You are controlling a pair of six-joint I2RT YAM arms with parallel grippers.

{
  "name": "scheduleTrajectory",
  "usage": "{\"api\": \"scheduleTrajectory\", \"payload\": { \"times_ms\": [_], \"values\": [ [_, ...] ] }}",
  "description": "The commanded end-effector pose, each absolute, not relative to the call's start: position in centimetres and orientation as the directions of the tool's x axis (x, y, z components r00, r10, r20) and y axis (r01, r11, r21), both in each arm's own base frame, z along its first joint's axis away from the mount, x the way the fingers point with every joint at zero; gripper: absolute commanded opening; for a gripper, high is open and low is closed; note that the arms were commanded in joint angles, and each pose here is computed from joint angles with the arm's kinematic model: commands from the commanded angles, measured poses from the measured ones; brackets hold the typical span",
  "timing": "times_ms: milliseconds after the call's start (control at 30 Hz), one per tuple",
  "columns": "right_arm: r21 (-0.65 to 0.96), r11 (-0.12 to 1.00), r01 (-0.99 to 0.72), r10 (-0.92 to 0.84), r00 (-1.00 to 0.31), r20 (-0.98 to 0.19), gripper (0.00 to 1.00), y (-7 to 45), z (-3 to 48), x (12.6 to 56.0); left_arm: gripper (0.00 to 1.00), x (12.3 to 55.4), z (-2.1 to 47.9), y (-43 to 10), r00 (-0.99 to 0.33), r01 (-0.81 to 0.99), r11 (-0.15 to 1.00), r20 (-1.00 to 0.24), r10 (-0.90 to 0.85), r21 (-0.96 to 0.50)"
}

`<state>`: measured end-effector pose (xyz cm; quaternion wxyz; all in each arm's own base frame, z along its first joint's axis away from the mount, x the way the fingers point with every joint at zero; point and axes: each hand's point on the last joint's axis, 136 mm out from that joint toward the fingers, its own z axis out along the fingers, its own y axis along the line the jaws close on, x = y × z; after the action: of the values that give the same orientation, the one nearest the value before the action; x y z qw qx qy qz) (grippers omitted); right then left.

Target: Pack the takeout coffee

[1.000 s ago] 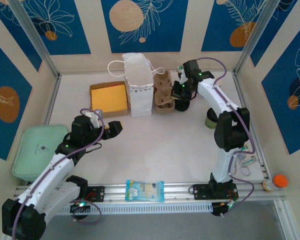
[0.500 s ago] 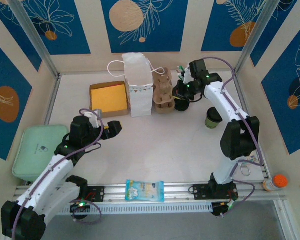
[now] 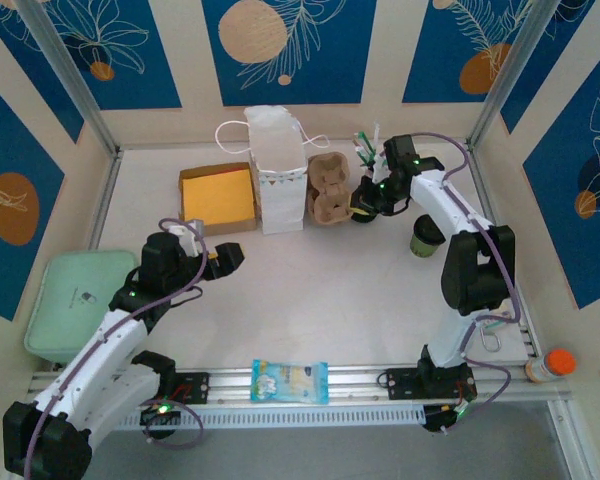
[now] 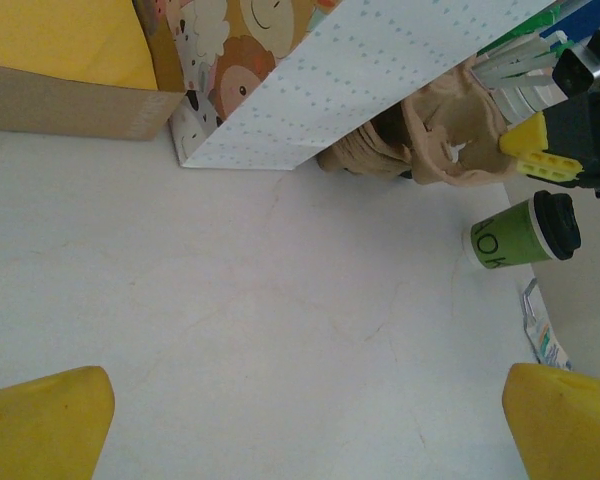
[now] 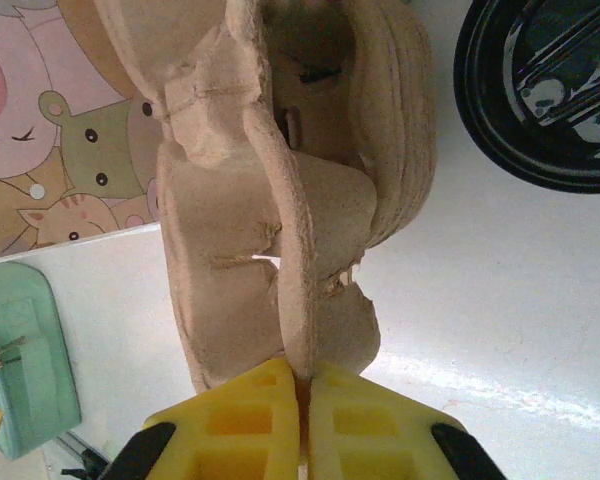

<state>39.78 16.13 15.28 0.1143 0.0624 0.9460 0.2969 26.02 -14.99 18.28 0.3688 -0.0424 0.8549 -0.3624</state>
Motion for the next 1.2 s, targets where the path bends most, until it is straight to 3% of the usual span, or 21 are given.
{"api": "scheduleTrajectory", "payload": {
  "times_ms": [0,333,600,767,933,1167],
  "values": [
    [0.536,0.843,0.052,0.161,-0.974,-0.159,0.12,15.9,14.1,39.5,0.99,25.9,18.9,-14.8,-0.717,0.203,0.724,-0.604,-0.349,-0.659],
    [0.452,0.891,0.035,0.138,-0.971,-0.197,0.28,15.7,14.4,39.7,0.99,25.9,18.9,-14.8,-0.716,0.203,0.724,-0.604,-0.349,-0.659],
    [0.385,0.923,0.018,0.126,-0.958,-0.259,0.33,15.4,16.4,39.9,0.99,25.9,19.0,-14.8,-0.712,0.207,0.726,-0.609,-0.348,-0.656],
    [0.273,0.962,0.014,0.109,-0.936,-0.335,0.41,15.0,18.9,40.0,0.99,25.9,19.1,-14.7,-0.709,0.205,0.729,-0.613,-0.349,-0.653],
    [0.18,0.983,-0.014,0.059,-0.917,-0.396,0.42,16.2,21.0,40.7,0.99,26.1,19.3,-14.7,-0.707,0.206,0.728,-0.614,-0.351,-0.653],
    [0.061,0.997,-0.036,-0.008,-0.914,-0.407,0.5,18.4,20.7,42.9,0.99,26.1,19.6,-14.5,-0.701,0.205,0.735,-0.621,-0.351,-0.647]
  ]
}}
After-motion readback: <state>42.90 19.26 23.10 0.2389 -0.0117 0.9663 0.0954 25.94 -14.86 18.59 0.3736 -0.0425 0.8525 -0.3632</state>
